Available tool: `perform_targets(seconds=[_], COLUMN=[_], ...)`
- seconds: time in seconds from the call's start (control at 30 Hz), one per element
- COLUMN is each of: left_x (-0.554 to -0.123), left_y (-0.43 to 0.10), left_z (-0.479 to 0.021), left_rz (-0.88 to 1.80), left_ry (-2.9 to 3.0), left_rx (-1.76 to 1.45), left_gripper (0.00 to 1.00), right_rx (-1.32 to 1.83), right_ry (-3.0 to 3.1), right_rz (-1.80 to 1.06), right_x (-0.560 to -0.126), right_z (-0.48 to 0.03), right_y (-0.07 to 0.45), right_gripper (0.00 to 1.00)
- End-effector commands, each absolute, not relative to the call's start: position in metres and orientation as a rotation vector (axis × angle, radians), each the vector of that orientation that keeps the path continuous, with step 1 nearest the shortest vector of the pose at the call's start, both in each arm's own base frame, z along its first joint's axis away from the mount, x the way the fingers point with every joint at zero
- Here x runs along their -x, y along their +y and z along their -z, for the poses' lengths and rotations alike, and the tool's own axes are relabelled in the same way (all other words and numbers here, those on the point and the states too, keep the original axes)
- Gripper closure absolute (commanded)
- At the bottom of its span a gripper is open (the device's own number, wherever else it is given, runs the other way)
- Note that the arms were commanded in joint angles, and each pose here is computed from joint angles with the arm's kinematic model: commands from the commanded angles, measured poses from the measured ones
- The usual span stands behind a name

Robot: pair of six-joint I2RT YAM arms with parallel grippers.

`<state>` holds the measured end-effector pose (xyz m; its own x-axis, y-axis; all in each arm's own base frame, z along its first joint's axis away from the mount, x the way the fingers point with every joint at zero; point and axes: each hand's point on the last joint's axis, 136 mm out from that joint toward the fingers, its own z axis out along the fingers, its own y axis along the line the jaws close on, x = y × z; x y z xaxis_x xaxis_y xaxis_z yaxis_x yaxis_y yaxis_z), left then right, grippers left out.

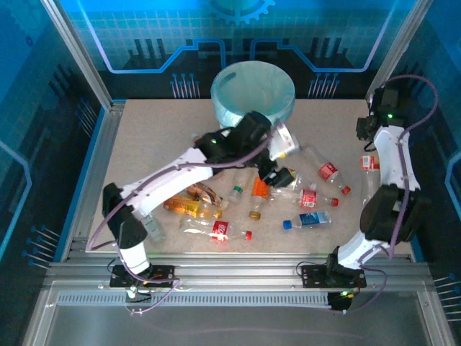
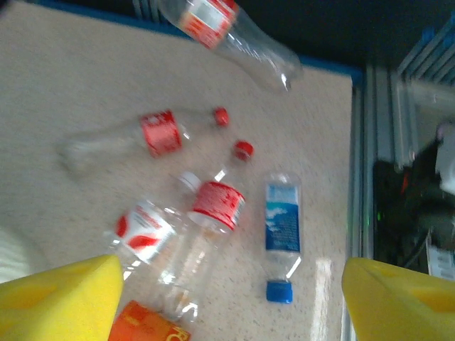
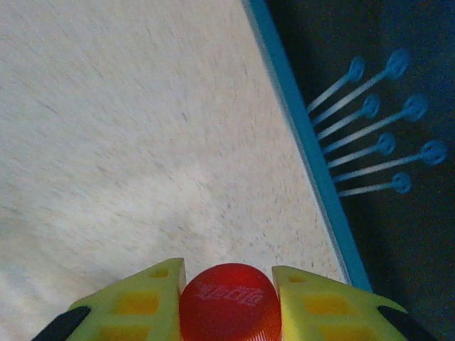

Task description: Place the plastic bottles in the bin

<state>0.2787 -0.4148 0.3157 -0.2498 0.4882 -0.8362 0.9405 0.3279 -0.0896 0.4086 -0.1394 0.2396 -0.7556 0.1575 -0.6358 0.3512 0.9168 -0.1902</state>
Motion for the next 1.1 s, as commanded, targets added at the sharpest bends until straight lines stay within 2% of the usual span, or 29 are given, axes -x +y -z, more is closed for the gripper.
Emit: perform_targets(seconds=[0.0,0.07,0.17,0.47,0.73,1.07], left_x=[-0.292,-0.298,-0.308,-0.308,-0.315,-0.313], left_y=[-0.378,-0.357,-0.327,-0.273,-0.252,-0.237], left_z=[-0.406,-0.424,-0.439,-0.438,-0.415,-0.378], left_rz=[0.871,0.885,0.892,0.893,0.818,0.769], left_ry=[1.776,1.776,1.802,1.862,1.860,1.855], left_rx=[-0.977,-0.881,-0.754,-0.590,-0.559,-0.516], left_gripper=[0.19,0.20,0.20,0.21,0.22,0.22], right_rx=[-0.283,-0.223,-0.168,-0.102,0.025,0.217], right_ry=[2.302,2.214,2.144,1.934,1.758,1.630], right_rz=[0.297,0.292,0.230,0.131,0.047,-0.010], right_x=[-0.413,-0.412,-0.411,-0.394,-0.362,-0.361], right_z=[-0.289,-0.322,-0.346,-0.406,-0.468,-0.521], right_y=[-0.092,-0.068,-0.039,0.018,0.077,0.162], right_gripper=[0.85,0.85,0.86,0.87,0.89,0.89])
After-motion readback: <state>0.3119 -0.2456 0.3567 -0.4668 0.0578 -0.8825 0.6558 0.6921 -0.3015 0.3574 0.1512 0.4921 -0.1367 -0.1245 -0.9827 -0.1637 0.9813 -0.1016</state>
